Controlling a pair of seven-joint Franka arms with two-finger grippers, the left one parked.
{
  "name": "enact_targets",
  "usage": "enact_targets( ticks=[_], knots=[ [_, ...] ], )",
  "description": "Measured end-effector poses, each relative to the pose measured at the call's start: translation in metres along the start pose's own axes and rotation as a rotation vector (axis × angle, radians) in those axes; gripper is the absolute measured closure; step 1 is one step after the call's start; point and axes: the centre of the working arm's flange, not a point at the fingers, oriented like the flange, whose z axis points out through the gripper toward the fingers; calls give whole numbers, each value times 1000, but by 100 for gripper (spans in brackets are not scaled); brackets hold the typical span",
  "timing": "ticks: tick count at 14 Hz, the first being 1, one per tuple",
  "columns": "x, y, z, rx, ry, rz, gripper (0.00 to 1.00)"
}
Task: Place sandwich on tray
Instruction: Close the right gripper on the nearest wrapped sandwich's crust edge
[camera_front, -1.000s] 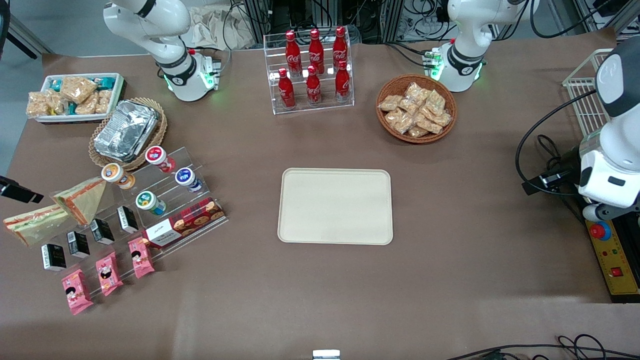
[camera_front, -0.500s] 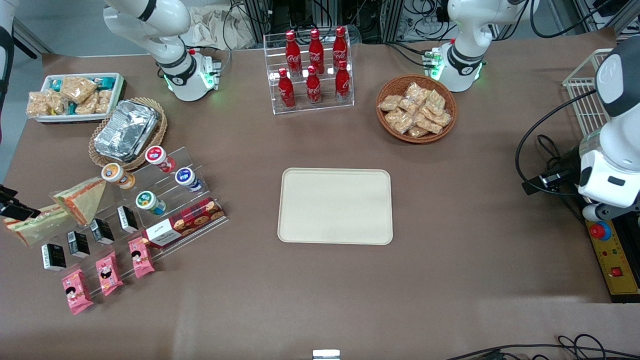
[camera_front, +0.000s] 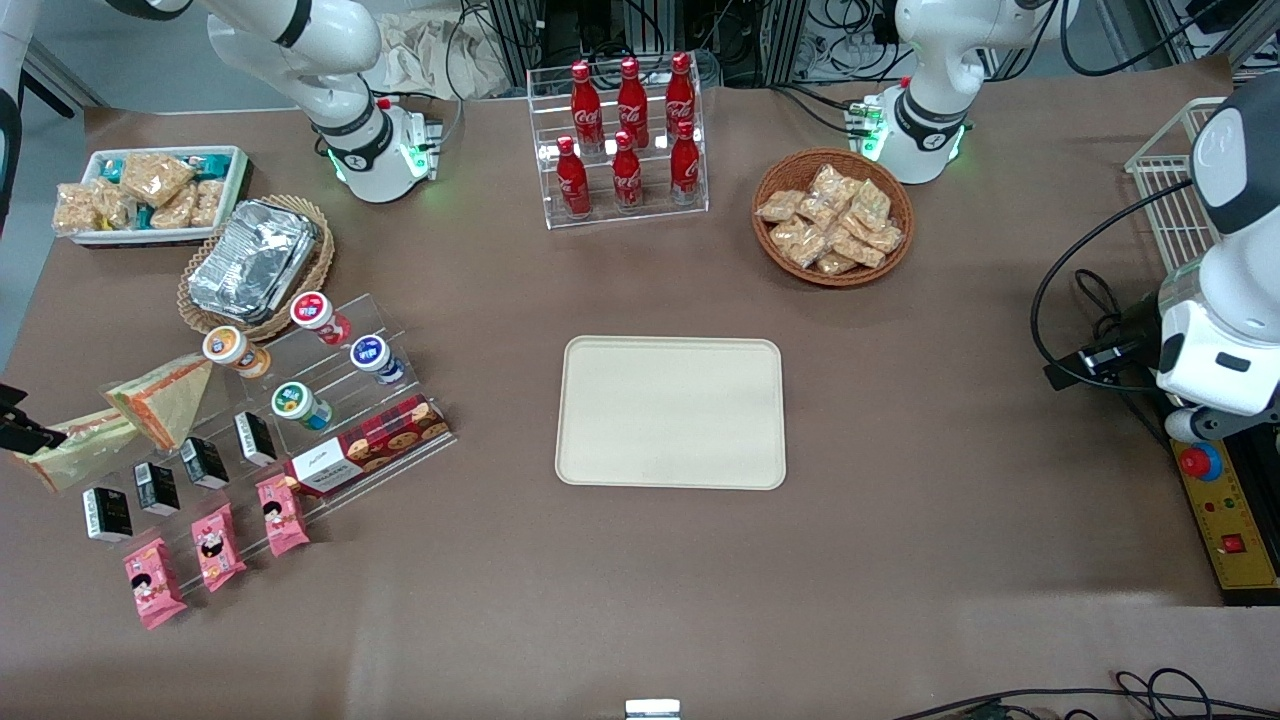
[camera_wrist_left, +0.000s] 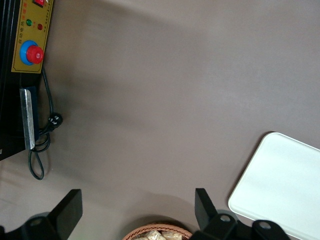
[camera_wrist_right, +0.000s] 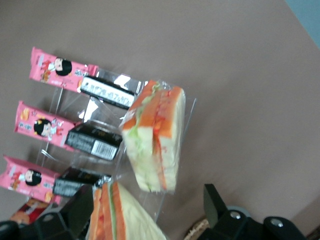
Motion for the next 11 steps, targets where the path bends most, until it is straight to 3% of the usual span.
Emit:
enact_targets(
  ticks=[11],
  knots=[
    [15, 0, 44, -18, 13, 17, 2]
  ],
)
